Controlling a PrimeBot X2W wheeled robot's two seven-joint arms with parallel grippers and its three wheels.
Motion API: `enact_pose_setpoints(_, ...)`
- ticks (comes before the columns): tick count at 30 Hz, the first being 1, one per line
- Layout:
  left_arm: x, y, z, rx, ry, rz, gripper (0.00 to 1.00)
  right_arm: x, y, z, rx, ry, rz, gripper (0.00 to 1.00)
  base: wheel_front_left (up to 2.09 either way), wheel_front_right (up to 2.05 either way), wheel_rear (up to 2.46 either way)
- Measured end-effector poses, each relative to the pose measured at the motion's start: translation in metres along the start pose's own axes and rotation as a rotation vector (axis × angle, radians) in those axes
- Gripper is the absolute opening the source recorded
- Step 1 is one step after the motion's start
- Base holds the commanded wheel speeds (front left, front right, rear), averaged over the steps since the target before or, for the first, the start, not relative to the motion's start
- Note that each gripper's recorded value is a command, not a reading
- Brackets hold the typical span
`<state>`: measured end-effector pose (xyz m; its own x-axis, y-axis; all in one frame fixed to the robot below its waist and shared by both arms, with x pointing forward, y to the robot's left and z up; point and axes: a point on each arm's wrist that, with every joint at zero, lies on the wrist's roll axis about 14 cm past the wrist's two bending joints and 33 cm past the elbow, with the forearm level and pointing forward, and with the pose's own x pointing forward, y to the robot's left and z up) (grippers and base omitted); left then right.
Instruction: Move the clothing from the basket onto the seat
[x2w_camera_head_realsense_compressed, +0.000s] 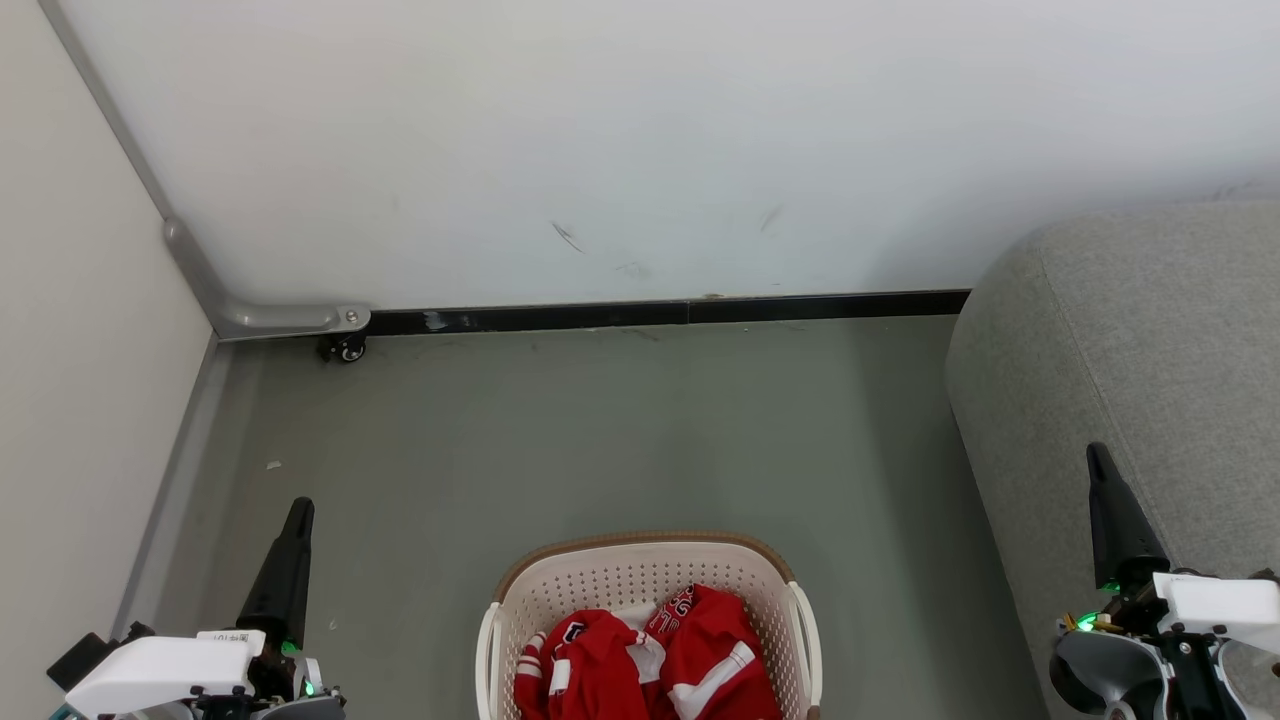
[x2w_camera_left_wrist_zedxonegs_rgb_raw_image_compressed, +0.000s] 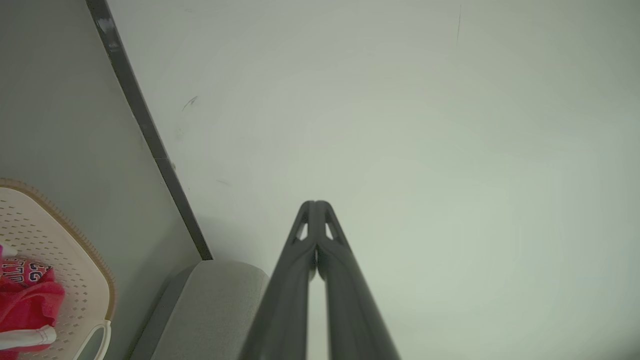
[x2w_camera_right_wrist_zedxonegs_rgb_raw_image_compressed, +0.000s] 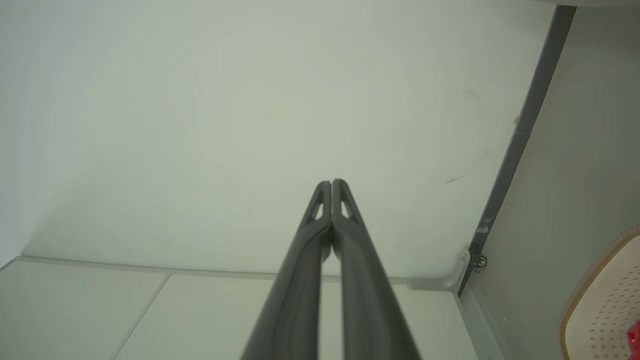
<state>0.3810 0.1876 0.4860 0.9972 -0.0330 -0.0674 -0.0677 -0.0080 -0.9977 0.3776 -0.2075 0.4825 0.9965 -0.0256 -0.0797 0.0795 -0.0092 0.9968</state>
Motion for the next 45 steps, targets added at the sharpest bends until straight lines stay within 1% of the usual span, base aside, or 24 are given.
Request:
enact_pose_setpoints(6,0.000,0.000,0.000,0.000,0.000,0.000,0.00,0.000,0.000,0.000,0.000,0.000,0.000,0.00,0.00,0.00,0.00)
enact_pose_setpoints(8,-0.003,0.009,-0.001,-0.007,0.001,0.027,0.00,-0.003,-0.010,0.000,0.004,0.000,-0.029,0.00,0.00,0.00,0.00)
enact_pose_setpoints(10,-0.009,0.025,-0.003,-0.018,0.002,0.072,0.00,-0.011,-0.027,-0.001,0.013,-0.002,-0.079,0.00,0.00,0.00,0.00)
enact_pose_setpoints(11,-0.013,0.032,-0.004,-0.024,0.001,0.094,1.00,-0.016,-0.035,-0.001,0.017,-0.003,-0.104,1.00,0.00,0.00,0.00)
enact_pose_setpoints(14,-0.018,0.041,-0.006,-0.033,0.001,0.120,1.00,-0.023,-0.047,-0.002,0.025,-0.005,-0.137,1.00,0.00,0.00,0.00)
enact_pose_setpoints(22,-0.016,0.036,-0.004,-0.026,-0.021,0.103,1.00,-0.017,-0.033,-0.001,0.019,-0.014,-0.096,1.00,0.00,0.00,0.00)
enact_pose_setpoints(30,-0.013,0.026,-0.002,0.003,-0.037,0.076,1.00,-0.015,-0.025,-0.002,0.012,-0.017,-0.070,1.00,0.00,0.00,0.00)
enact_pose_setpoints(38,-0.008,0.017,0.001,0.080,-0.049,0.053,1.00,-0.011,-0.014,-0.003,-0.002,-0.019,-0.037,1.00,0.00,0.00,0.00)
enact_pose_setpoints(41,-0.007,0.014,0.001,0.108,-0.050,0.045,1.00,-0.008,-0.007,-0.002,-0.034,-0.021,-0.018,1.00,0.00,0.00,0.00)
enact_pose_setpoints(45,-0.005,0.012,0.002,0.171,-0.048,0.040,1.00,-0.002,0.006,0.000,-0.100,-0.020,0.018,1.00,0.00,0.00,0.00)
